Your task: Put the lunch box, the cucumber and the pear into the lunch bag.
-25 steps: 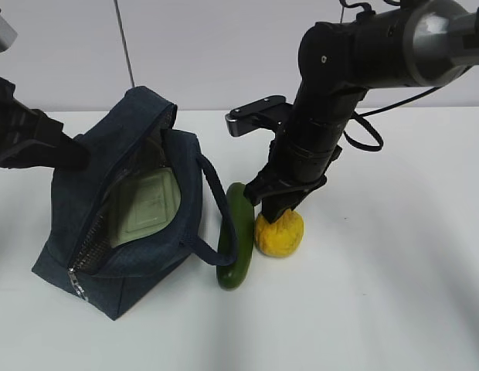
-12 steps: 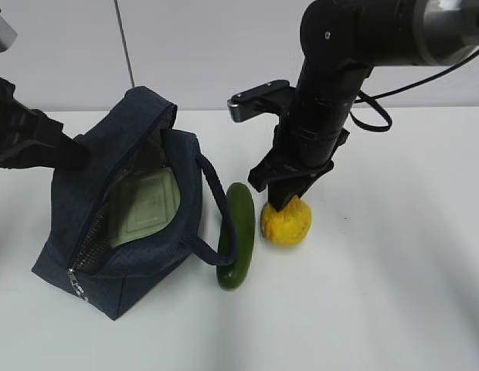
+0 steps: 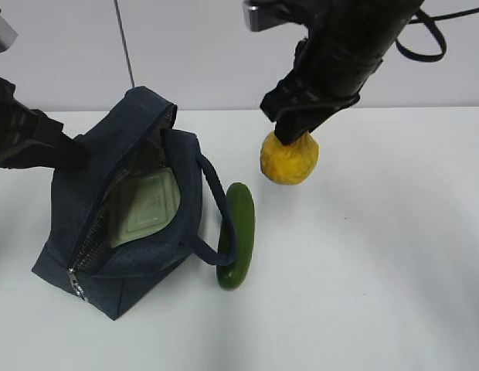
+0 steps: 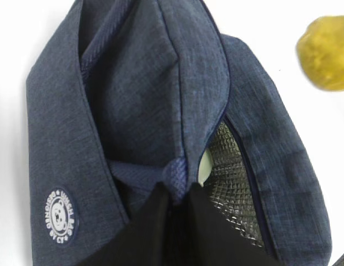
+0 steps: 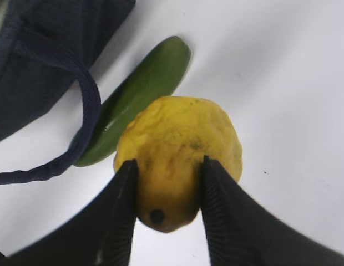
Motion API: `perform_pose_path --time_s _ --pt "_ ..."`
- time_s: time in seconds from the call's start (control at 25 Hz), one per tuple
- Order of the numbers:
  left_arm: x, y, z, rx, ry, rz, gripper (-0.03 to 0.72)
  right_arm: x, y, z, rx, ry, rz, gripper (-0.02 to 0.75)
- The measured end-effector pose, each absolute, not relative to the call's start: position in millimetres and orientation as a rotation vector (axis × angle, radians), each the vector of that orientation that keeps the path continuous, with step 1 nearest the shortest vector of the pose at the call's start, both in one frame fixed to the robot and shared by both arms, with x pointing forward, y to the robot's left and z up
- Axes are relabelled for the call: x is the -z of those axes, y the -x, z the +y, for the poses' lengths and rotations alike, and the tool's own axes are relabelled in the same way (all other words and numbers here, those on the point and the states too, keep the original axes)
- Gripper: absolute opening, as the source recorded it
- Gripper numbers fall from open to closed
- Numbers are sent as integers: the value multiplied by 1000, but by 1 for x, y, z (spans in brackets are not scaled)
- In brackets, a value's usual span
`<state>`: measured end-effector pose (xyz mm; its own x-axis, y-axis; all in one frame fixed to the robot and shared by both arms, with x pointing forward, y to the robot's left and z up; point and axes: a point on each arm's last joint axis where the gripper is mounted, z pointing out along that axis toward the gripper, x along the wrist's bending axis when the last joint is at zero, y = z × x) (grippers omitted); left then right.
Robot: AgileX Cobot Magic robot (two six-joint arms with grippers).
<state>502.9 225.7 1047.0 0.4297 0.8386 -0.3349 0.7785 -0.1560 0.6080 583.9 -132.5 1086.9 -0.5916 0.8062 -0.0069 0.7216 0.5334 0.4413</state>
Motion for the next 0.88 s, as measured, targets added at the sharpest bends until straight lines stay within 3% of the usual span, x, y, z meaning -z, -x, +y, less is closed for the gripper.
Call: perform_pose_path --time_s 0.2,0.56,0.88 --pt "-1047 -503 226 -102 -1947 1365 10 -1113 -568 -130 -775 -1282 2563 275" --pt "-1047 -502 225 -90 -1952 1363 10 -1129 -565 -106 -1195 -1154 2580 275" --pt "-1047 -502 225 -90 -1952 1363 10 -1098 -575 -68 -1293 -1065 2642 275"
